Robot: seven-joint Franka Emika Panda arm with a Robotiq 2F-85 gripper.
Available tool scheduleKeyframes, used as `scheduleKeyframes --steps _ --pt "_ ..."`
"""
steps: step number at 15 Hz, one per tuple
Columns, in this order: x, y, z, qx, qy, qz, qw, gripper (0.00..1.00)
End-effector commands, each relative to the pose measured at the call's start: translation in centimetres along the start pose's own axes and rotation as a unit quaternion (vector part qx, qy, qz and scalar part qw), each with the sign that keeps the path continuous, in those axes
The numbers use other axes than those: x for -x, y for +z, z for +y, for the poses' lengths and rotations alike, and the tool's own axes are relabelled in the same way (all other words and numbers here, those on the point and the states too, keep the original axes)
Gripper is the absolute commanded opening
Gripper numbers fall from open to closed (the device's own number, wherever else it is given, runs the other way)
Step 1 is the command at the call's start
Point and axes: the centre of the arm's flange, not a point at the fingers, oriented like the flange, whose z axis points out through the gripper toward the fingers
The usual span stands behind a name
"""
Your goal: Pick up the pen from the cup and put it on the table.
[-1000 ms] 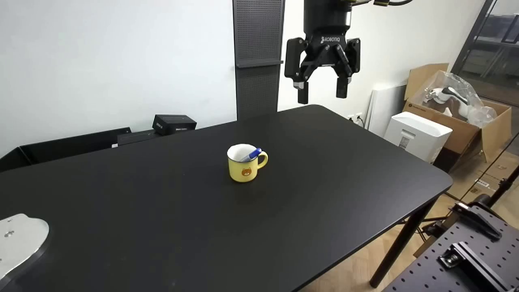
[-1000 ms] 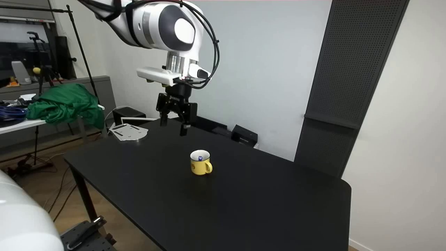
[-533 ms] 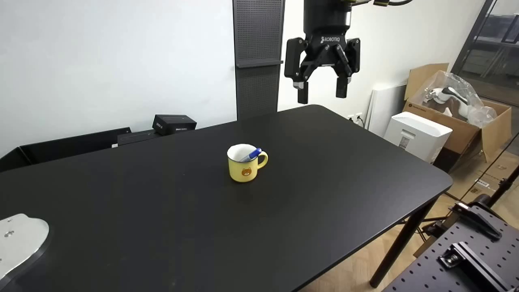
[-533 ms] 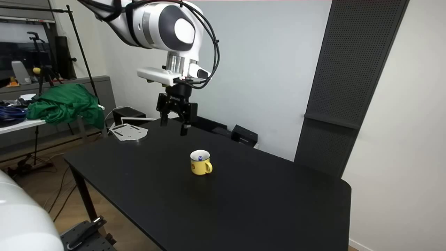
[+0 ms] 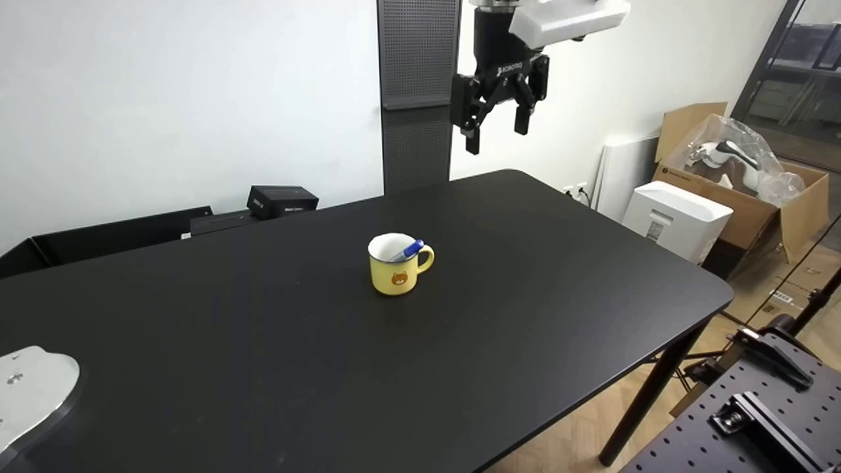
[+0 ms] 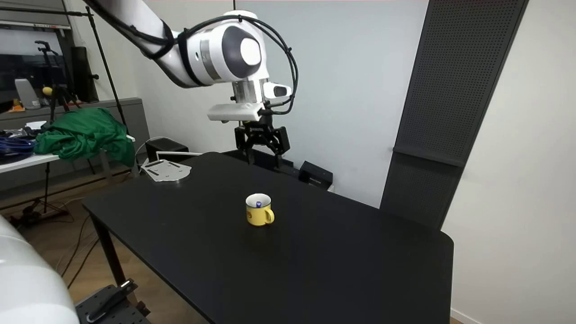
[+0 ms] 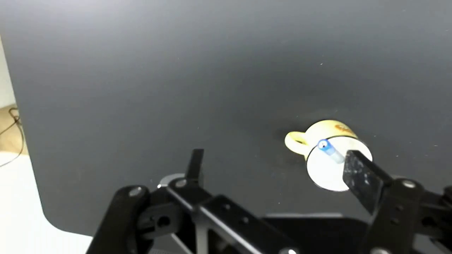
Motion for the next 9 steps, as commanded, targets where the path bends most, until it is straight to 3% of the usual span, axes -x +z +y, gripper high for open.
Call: scheduleKeyframes --steps 1,5,9 --pt "-4.1 2.5 -1.6 0.033 -0.059 0.016 0.9976 1.00" --pt "-5.9 5.3 -5.1 0.014 -0.139 0.019 0.9900 1.00" --pt "-6.3 7.5 -8.2 -0.030 -0.254 -0.007 0.9666 1.00"
